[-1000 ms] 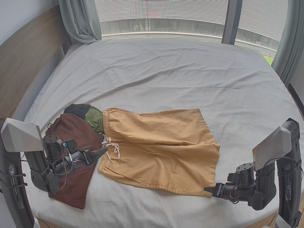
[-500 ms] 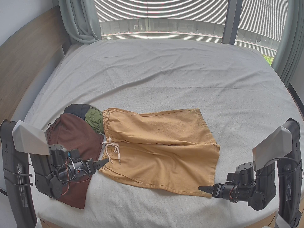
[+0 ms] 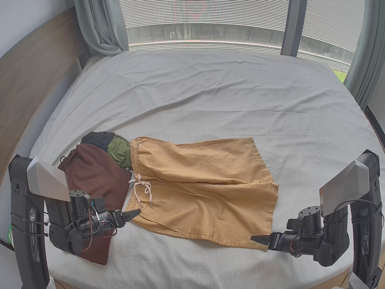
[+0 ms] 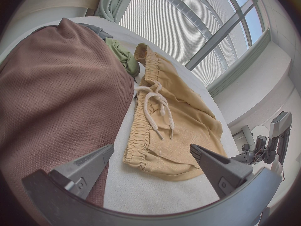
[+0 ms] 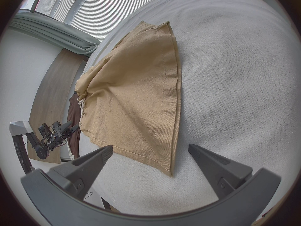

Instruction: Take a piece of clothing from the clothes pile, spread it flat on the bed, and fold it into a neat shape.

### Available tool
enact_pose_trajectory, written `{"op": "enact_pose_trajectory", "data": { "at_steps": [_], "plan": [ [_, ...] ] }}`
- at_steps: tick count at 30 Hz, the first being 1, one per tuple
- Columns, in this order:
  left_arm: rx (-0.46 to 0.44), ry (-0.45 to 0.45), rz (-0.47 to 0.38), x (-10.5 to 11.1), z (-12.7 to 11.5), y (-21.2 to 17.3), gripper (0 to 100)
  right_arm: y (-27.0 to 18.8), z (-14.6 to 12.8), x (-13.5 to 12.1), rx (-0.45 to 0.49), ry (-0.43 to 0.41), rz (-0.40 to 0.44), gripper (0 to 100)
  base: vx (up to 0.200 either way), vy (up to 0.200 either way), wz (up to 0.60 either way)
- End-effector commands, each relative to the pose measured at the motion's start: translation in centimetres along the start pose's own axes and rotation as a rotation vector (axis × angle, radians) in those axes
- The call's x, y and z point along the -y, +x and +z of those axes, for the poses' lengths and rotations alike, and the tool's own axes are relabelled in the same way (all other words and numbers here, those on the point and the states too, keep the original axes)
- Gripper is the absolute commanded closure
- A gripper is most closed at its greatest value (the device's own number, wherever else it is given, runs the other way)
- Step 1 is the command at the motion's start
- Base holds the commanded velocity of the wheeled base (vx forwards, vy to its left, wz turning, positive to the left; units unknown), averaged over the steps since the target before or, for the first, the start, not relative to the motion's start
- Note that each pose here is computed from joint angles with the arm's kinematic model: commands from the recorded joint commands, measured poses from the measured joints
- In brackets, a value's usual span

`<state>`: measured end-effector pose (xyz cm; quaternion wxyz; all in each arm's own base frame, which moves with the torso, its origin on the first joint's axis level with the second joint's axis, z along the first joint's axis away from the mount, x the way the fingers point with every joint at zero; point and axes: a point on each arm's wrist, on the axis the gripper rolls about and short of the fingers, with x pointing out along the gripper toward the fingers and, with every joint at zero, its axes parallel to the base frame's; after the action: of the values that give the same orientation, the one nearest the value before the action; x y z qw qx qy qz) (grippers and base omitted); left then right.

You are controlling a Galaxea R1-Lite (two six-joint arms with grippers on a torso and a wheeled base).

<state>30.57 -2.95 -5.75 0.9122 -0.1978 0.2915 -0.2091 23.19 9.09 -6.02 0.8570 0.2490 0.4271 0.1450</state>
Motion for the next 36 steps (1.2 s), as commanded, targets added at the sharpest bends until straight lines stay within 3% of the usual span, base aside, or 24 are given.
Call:
{"op": "enact_pose_trajectory", "data": {
  "at_steps": [1,12,13,36],
  "plan": [
    [-0.014,-0.007,0.004,-0.5,-0.6,0.6,0,0.1,0.0,0.0,0.000,-0.001,0.002,0,0.000,0.000,0.00],
    [0.006,-0.013,0.014,-0.5,-0.5,1.6,0,0.1,0.0,0.0,0.001,-0.002,0.002,0,0.000,0.000,0.00],
    [0.004,-0.013,0.015,-0.5,-0.5,1.6,100,0.1,0.0,0.0,0.000,-0.002,0.003,0,0.000,0.000,0.00],
    [0.019,-0.007,0.017,-0.7,-0.2,1.7,100,-0.2,-0.7,-0.1,-0.035,-0.006,0.000,0,0.000,0.000,0.00]
  ]
}}
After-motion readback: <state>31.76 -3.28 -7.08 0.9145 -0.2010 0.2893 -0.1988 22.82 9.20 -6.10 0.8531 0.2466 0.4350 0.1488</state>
